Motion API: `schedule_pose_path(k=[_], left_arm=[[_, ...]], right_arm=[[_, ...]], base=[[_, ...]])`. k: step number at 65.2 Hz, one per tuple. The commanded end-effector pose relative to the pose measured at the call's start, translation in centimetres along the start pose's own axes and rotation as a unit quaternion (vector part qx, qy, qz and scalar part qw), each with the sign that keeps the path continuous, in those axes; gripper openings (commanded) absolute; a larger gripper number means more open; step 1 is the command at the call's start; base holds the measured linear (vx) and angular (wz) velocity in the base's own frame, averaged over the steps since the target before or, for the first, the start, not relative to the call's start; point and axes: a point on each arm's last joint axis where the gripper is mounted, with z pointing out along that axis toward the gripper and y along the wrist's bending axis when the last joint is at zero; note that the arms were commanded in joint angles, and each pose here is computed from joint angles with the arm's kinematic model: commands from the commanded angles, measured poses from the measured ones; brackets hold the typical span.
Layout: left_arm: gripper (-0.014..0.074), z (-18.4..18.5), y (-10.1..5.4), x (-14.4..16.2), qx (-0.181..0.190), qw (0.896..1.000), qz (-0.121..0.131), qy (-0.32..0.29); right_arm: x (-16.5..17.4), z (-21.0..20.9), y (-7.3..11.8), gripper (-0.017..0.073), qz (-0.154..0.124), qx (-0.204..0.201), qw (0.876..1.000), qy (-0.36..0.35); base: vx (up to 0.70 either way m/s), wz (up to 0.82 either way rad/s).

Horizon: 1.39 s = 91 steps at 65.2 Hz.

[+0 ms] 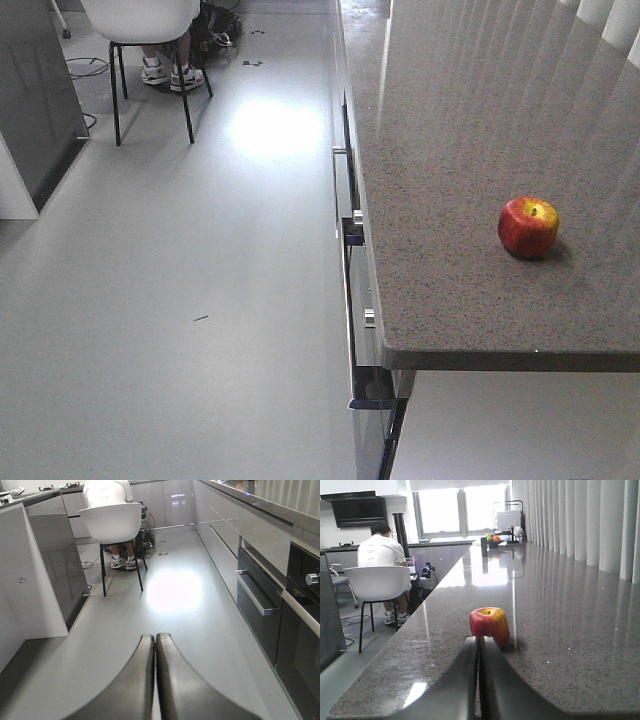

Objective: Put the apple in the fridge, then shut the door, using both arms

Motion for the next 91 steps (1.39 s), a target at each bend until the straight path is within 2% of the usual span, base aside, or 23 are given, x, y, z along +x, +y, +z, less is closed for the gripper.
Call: schedule_pose_path(k=[1, 69, 71, 73, 78, 83, 85, 88, 91], left_arm=[[-0.0006, -0.3, -0.1, -1.2, 0.01, 0.999, 0.0, -0.05], [-0.0006, -0.3, -0.1, -1.2, 0.01, 0.999, 0.0, -0.05], [-0.0006, -0.3, -0.1, -1.2, 0.01, 0.999, 0.0, -0.05], [-0.0006, -0.3, -0.1, -1.2, 0.01, 0.999, 0.0, -0.05], [-0.0006, -0.3, -0.1, -1.2, 0.01, 0.999, 0.0, -0.05], [-0.0006, -0.3, -0.1, -1.2, 0.01, 0.999, 0.0, -0.05], [-0.0006, -0.3, -0.1, -1.2, 0.01, 0.999, 0.0, -0.05], [-0.0006, -0.3, -0.1, -1.2, 0.01, 0.999, 0.0, -0.05], [-0.0006, -0.3, -0.1, -1.2, 0.01, 0.999, 0.0, -0.05]], right_arm=[[-0.9, -0.2, 0.1, -0.0003, -0.008, -0.002, 0.999, -0.046], [-1.0, -0.2, 0.1, -0.0003, -0.004, -0.003, 0.999, -0.053], [-1.1, -0.2, 0.1, -0.0003, 0.002, -0.003, 0.998, -0.057], [-1.2, -0.2, 0.1, -0.0003, 0.022, -0.004, 0.998, -0.061], [-1.5, -0.2, 0.0, -0.0003, 0.098, -0.007, 0.992, -0.075], [-1.8, -0.3, -0.1, -0.0003, 0.196, -0.011, 0.976, -0.095], [-2.0, -0.3, -0.1, -0.0003, 0.223, -0.012, 0.97, -0.097], [-2.6, -0.4, -0.1, -0.0003, 0.235, -0.015, 0.967, -0.097], [-3.5, -0.5, 0.1, -0.0003, 0.234, -0.018, 0.967, -0.095]], base=[[0.0, 0.0], [0.0, 0.0], [0.0, 0.0], [0.0, 0.0], [0.0, 0.0], [0.0, 0.0], [0.0, 0.0], [0.0, 0.0], [0.0, 0.0]])
